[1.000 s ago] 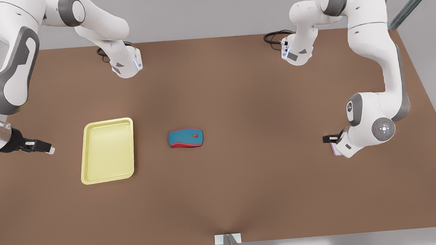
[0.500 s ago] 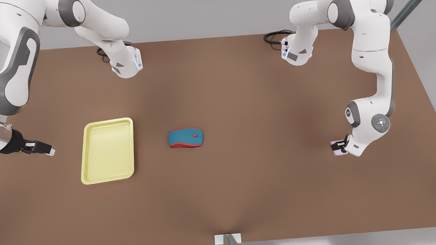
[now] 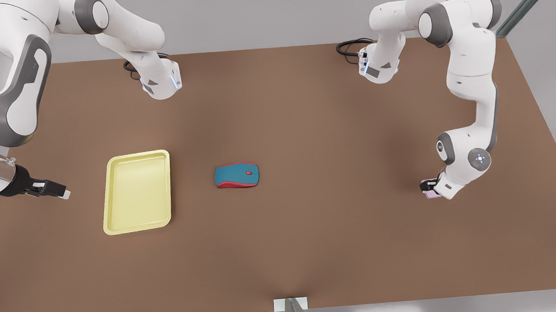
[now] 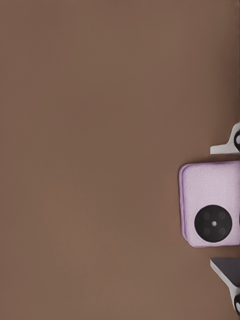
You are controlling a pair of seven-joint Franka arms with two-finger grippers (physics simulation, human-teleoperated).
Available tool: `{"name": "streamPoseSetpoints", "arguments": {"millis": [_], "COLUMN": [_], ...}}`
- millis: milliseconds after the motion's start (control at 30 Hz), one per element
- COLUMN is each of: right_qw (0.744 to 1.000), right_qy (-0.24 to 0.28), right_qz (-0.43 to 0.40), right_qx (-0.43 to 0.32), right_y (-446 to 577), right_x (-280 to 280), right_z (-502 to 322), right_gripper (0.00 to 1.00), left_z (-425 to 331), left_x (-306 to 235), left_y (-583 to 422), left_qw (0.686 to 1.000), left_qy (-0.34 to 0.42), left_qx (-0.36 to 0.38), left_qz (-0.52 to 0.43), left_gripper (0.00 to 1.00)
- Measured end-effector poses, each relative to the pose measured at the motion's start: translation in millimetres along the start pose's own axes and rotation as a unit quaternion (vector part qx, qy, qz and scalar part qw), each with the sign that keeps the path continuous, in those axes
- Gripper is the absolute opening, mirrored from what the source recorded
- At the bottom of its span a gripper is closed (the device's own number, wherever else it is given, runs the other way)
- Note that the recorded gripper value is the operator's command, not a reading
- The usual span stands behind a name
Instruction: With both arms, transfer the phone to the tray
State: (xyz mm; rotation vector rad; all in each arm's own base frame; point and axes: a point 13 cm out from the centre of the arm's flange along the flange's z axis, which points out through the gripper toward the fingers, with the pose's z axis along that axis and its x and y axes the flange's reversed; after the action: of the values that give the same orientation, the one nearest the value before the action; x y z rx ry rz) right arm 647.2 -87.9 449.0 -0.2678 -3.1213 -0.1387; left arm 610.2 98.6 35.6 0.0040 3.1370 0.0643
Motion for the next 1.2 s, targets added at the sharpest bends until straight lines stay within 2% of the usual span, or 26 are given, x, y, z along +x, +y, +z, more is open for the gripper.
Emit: {"name": "streamPoseSetpoints", "arguments": {"millis": [133,300,433,933,1200], "right_qw": [1.000,1.000,1.000,1.000,1.000], "right_qy": [0.000,-0.001,-0.001,-0.003,-0.003], "right_qz": [0.001,0.002,0.002,0.004,0.005], "right_qx": [0.000,0.001,0.001,0.001,0.001], "right_y": [0.2,-0.4,0.3,0.1,-1.0], "right_x": [-0.1,-0.4,-0.4,-1.3,-1.6], "right_z": [0.1,-0.6,-0.4,-0.4,-0.6], "right_gripper": [1.00,1.00,1.00,1.00,1.00], "left_z": [4.1,5.0,5.5,1.0,-50.1], "left_x": [1.7,1.8,1.7,-2.4,-21.9], "left_y": [1.4,1.6,1.7,-5.2,-104.4], "left_qw": [1.000,1.000,0.999,0.999,0.996], "left_qy": [0.002,0.002,0.002,0.000,-0.009], "left_qx": [0.000,0.000,0.000,0.000,0.004], "left_qz": [0.012,0.025,0.032,0.048,0.094], "left_gripper": [0.87,0.87,0.82,0.81,0.80]}}
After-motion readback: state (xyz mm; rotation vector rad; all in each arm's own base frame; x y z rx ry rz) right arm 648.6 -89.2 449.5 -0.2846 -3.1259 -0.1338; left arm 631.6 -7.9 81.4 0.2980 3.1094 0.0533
